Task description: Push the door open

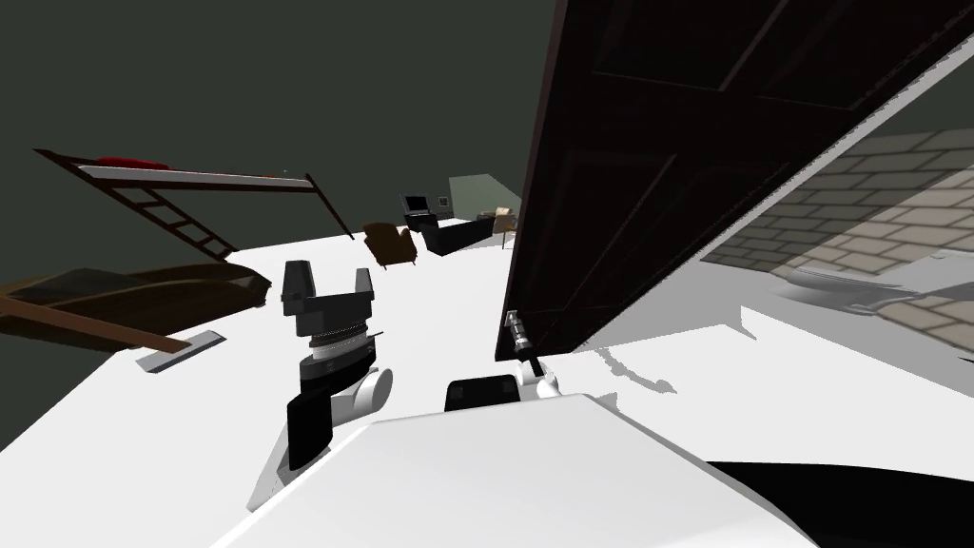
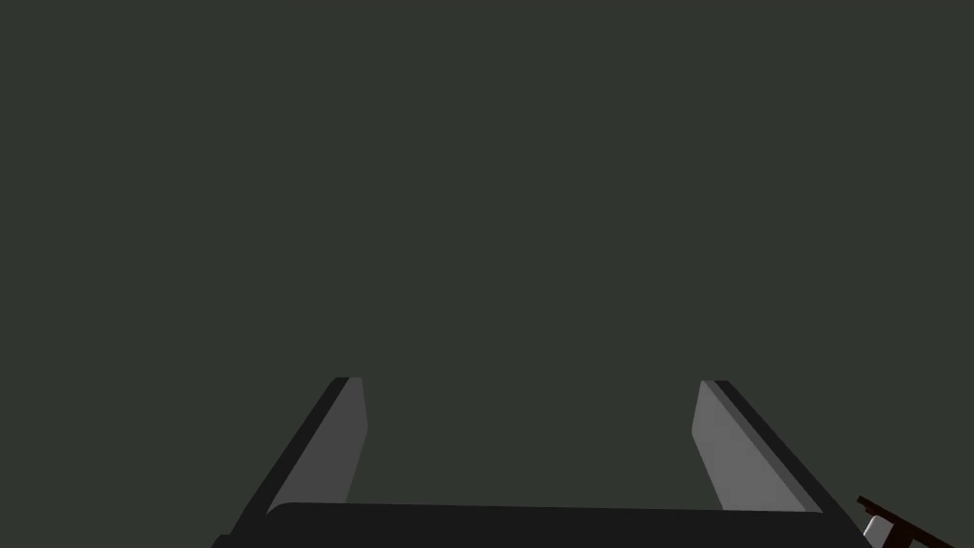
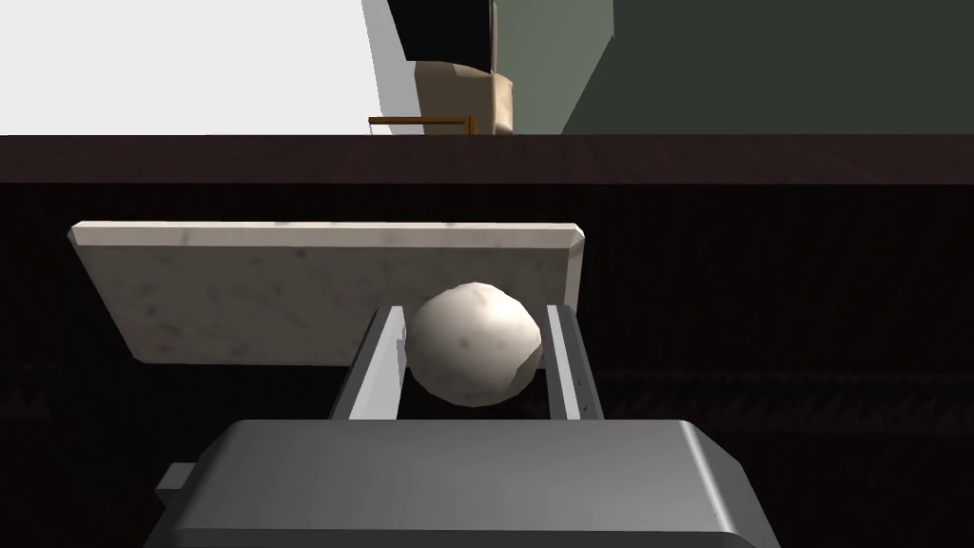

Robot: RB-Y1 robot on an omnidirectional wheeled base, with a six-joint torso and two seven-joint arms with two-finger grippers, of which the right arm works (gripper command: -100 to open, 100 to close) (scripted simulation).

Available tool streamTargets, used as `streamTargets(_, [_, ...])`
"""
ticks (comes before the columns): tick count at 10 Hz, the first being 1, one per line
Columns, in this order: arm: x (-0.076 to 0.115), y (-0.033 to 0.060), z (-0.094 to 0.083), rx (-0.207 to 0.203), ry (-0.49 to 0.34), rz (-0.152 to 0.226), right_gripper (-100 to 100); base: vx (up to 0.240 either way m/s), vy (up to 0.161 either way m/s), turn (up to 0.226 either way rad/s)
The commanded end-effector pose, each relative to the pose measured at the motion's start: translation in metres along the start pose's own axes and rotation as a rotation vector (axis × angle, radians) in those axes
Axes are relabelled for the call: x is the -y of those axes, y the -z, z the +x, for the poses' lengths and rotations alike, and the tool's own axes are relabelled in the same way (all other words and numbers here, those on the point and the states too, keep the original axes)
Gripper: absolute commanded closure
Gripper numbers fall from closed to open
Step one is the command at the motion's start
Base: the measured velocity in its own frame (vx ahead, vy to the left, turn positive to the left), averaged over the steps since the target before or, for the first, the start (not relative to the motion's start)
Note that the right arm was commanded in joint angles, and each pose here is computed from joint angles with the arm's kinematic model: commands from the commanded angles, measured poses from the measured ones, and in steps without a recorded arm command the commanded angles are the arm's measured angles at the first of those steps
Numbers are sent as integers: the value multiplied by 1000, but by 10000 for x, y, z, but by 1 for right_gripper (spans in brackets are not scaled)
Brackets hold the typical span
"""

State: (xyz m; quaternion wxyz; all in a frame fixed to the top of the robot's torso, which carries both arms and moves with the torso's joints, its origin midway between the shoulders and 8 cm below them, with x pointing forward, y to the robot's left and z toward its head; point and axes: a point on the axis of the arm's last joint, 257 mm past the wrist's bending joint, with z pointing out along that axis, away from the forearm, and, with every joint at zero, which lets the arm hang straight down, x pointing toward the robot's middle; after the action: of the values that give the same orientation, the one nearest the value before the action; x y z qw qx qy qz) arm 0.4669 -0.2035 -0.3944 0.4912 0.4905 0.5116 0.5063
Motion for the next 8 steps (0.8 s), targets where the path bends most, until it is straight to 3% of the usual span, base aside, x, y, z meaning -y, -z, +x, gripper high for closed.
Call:
streamTargets(1, [-4,-7,-134,24,7,-1,100,158,71,-38])
streamTargets(8, [-24,-16,-594,130,7,-4,100,194,99,-74])
